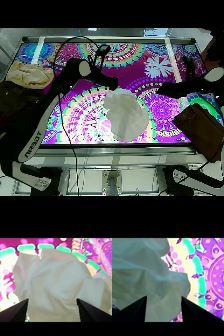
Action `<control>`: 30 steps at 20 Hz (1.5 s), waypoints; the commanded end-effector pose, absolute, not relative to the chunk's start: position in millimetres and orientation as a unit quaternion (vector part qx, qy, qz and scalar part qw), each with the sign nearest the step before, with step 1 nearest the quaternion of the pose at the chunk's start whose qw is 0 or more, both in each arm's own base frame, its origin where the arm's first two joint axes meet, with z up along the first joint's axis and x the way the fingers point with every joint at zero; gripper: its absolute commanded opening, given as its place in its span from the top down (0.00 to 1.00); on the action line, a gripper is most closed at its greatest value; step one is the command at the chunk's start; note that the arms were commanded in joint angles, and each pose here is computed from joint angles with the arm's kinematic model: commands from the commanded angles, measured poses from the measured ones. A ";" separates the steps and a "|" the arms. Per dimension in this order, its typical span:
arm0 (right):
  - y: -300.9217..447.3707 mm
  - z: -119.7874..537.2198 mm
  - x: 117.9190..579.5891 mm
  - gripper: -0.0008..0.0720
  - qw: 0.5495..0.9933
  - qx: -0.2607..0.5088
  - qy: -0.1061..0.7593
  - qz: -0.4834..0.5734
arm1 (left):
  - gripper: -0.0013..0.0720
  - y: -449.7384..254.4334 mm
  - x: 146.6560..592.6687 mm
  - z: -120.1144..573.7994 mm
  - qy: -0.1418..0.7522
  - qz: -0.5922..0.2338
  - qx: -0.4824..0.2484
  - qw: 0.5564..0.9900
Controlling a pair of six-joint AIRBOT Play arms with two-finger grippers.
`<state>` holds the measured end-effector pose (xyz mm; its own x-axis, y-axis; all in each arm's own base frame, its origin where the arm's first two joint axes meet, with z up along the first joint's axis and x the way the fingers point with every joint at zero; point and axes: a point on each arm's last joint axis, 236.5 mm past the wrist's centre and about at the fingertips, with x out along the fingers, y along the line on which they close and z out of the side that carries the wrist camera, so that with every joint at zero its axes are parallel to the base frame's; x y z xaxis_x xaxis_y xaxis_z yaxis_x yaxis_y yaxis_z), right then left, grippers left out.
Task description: Fold the shirts.
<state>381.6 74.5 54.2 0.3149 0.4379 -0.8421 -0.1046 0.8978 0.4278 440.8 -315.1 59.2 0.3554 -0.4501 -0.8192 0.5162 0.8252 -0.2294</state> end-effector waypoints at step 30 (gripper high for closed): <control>119.1 -64.0 337.2 0.96 0.752 0.115 0.616 0.205 | 0.96 -325.4 456.9 -49.6 0.560 -0.301 0.055 0.770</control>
<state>329.5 122.0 -81.5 0.1376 0.4611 -0.8766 -0.0790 0.8873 0.4543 443.1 -343.4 -62.5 0.1603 -0.4560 -0.8754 0.4977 0.8032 -0.3272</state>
